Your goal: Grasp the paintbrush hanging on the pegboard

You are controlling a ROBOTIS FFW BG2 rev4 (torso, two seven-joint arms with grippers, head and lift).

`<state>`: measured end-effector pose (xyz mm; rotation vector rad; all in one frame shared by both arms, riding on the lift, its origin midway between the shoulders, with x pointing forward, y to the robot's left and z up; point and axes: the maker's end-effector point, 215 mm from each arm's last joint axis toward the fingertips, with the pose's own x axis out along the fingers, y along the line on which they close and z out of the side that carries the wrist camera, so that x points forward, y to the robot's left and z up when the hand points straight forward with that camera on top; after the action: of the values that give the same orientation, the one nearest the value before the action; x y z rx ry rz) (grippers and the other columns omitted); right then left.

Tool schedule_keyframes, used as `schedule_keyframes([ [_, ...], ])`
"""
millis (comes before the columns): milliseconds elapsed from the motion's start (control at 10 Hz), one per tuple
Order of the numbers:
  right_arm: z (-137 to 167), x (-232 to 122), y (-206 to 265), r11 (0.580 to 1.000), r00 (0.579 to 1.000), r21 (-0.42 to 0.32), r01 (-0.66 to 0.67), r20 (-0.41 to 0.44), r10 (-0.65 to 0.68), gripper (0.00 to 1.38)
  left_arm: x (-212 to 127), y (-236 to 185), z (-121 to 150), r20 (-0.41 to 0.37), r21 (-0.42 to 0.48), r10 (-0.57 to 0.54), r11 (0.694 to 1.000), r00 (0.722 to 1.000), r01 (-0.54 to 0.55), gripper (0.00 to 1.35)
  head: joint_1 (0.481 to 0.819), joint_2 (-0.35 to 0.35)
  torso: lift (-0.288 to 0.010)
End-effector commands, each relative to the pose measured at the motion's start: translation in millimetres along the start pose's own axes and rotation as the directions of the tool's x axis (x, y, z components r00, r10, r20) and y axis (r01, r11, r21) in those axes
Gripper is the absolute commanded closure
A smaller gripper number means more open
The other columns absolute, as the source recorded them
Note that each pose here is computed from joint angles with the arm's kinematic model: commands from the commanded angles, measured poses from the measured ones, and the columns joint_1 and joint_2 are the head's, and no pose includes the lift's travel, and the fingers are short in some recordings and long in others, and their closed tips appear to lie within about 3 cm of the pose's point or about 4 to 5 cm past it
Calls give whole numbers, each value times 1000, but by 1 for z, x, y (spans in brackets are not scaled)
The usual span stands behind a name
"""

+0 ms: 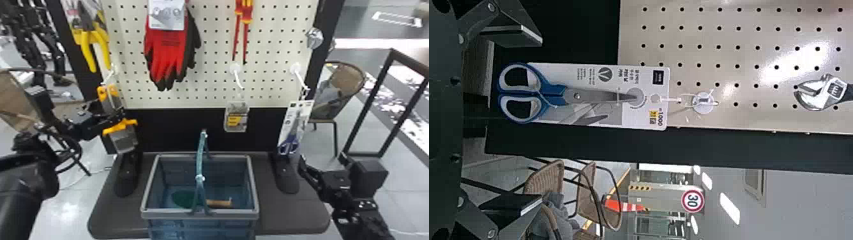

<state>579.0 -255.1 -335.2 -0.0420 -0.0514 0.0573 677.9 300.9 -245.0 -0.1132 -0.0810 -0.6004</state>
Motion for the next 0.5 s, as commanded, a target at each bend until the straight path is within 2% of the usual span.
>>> schedule_keyframes([
  [0, -1, -1, 0, 1000, 1000, 1, -1, -2, 1, 182, 1, -2, -3, -5, -11, -1, 1000, 1000, 1, 179, 549, 0, -100],
  [200, -2, -1, 0, 1000, 1000, 5, -1, -5, 1, 182, 2, -1, -5, -15, -14, -2, 1000, 1000, 2, 206, 549, 0, -100],
  [300, -3, 0, 0, 1000, 1000, 8, -2, -9, 2, 182, 1, 0, -11, -40, -21, -2, 1000, 999, 1, 381, 549, 0, -100],
  [400, -6, -1, 1, 1000, 1000, 14, -6, -18, 7, 182, 2, 1, -18, -83, -28, -9, 1000, 996, 7, 730, 549, 0, -100],
])
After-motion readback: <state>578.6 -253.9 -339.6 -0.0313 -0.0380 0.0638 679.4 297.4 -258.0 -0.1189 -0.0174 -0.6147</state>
